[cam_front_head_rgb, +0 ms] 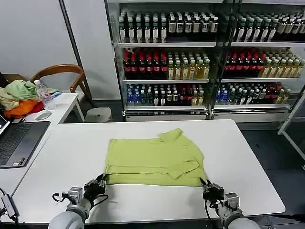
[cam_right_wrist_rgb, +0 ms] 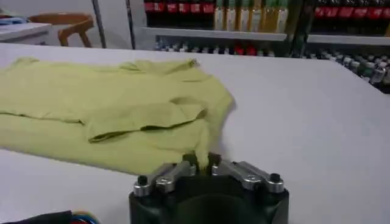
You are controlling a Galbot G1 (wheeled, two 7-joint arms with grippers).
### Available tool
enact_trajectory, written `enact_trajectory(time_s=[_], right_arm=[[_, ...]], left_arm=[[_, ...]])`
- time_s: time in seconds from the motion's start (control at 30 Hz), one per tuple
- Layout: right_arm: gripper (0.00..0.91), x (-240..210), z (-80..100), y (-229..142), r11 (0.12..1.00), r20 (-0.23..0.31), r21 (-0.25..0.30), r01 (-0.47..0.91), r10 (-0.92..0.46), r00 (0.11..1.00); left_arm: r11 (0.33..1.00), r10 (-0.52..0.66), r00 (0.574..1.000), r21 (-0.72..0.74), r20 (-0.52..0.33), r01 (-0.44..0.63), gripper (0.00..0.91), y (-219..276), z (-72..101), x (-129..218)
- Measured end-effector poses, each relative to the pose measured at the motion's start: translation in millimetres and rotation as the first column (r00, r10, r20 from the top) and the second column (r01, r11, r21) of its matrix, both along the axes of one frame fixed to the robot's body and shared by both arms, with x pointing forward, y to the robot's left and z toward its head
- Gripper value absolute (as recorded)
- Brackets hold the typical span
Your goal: Fold and organize the clothes.
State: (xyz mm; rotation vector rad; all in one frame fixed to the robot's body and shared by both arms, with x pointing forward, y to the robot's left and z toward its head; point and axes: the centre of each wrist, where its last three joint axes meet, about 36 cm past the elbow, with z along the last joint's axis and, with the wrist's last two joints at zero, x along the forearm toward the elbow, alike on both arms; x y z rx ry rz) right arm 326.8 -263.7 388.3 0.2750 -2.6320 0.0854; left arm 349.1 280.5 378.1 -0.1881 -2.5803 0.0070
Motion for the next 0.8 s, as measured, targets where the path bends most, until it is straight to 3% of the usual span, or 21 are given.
enact_trajectory(time_s=[0.4, 0.8], right_arm=[[0.000, -29.1, 11.4, 2.0, 1.000, 0.001, -0.008, -0.026, 0.026, 1.000], [0.000, -66.8, 24.7, 1.0, 0.999, 0.001, -0.032, -0.042, 0.042, 0.999]], left_arm=[[0.997, -0.061, 0.998, 0.036, -0.004, 0.061, 0.040, 4.7, 9.8, -25.7], [0.996, -0.055, 0.998, 0.068, 0.014, 0.053, 0.040, 13.5, 25.7, -66.0]])
